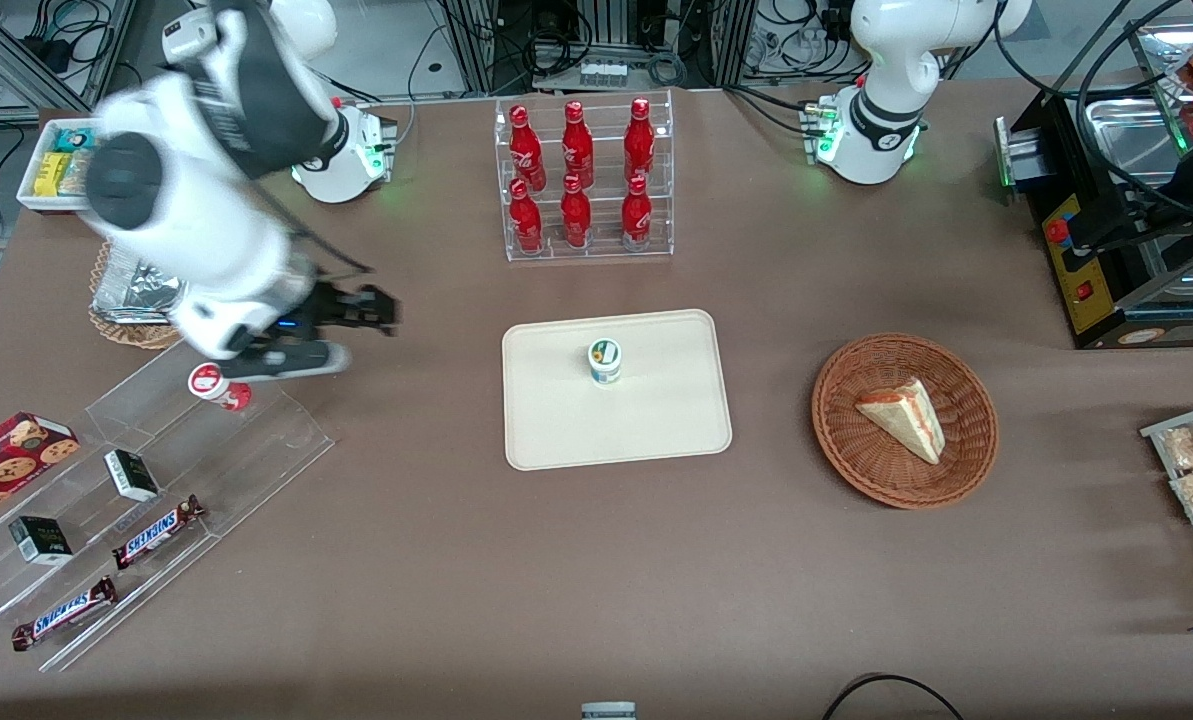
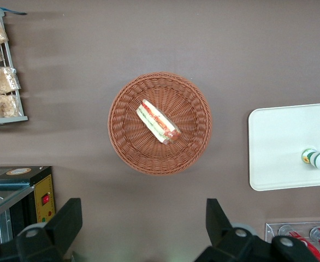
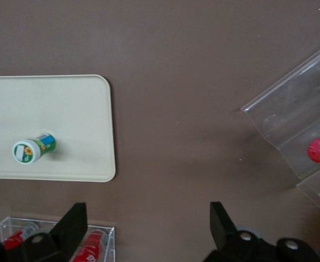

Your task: Place green gum on tray

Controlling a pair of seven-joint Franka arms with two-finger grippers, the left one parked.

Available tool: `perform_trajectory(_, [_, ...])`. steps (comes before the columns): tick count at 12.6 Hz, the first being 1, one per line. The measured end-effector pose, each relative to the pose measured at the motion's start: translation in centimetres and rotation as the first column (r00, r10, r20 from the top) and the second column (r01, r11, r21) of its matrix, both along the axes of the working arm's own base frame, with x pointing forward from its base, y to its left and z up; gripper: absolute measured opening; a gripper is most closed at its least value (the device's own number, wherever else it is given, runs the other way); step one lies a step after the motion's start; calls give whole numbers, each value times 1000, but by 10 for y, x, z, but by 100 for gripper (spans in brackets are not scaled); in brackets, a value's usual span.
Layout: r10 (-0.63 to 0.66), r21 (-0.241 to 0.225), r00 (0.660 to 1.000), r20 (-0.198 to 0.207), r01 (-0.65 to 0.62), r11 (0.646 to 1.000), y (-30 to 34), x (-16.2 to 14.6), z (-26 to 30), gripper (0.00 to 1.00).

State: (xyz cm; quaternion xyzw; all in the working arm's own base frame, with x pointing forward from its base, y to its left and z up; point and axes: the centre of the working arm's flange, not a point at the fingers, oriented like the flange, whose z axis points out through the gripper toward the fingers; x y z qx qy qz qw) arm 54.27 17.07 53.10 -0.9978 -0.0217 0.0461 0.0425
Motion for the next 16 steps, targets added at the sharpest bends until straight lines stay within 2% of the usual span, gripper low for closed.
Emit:
perform_trajectory(4, [-15, 2, 1000, -18, 15, 1000, -107, -1, 26, 100])
perform_trajectory(6, [-39, -32, 999, -25, 38, 999, -141, -5, 35, 100])
perform_trajectory(9, [-72, -54, 997, -21, 71, 996, -173, -5, 40, 100])
perform_trajectory(13, [-97, -49, 995, -7, 96, 994, -218, 2, 43, 100])
perform_trajectory(16, [-127, -51, 992, -12, 126, 991, -235, 8, 39, 100])
